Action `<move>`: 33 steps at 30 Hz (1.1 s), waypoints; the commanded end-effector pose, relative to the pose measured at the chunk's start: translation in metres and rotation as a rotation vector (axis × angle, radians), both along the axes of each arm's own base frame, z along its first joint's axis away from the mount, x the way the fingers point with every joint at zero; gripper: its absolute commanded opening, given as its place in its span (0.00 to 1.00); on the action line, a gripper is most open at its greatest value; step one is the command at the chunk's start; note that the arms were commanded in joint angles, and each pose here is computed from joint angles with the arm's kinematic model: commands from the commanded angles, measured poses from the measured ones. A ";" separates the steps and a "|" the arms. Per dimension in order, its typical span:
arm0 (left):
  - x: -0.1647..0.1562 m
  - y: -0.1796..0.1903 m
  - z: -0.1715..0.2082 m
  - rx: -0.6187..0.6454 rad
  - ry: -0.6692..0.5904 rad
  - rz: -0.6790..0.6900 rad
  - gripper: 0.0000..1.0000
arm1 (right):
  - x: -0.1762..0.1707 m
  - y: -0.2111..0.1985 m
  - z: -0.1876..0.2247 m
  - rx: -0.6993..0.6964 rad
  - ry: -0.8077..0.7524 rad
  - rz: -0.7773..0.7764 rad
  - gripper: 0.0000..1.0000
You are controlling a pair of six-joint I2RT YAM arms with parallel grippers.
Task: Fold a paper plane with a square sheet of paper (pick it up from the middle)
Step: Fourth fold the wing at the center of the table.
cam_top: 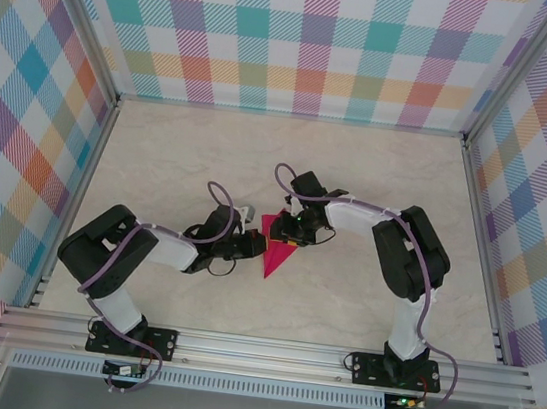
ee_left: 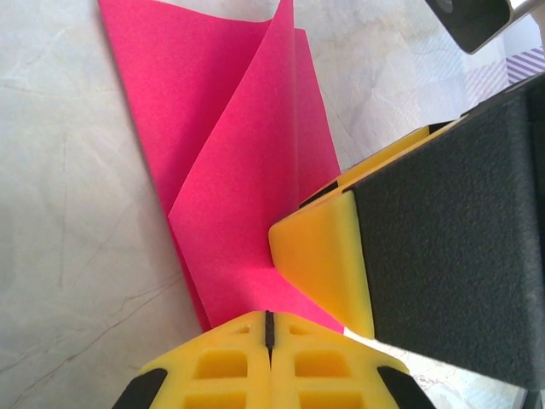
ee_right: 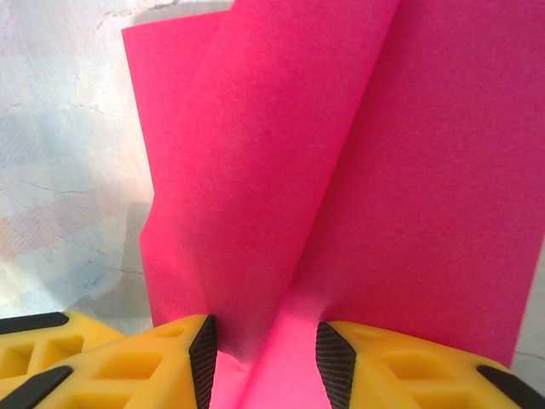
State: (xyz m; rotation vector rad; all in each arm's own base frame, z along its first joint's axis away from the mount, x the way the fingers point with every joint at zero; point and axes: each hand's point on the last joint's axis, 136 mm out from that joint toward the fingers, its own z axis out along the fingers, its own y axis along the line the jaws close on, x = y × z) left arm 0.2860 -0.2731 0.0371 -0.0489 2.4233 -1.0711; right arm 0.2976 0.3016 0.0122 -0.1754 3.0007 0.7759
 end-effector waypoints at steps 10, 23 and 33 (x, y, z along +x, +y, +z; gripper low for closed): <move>0.009 0.001 -0.006 0.024 -0.007 -0.001 0.00 | -0.044 -0.073 -0.086 -0.373 0.167 -0.043 0.39; 0.010 -0.001 -0.010 0.029 0.001 -0.006 0.00 | -0.045 -0.076 -0.088 -0.391 0.173 -0.043 0.37; 0.009 0.002 -0.014 0.041 0.010 0.001 0.00 | -0.046 -0.078 -0.091 -0.401 0.177 -0.036 0.35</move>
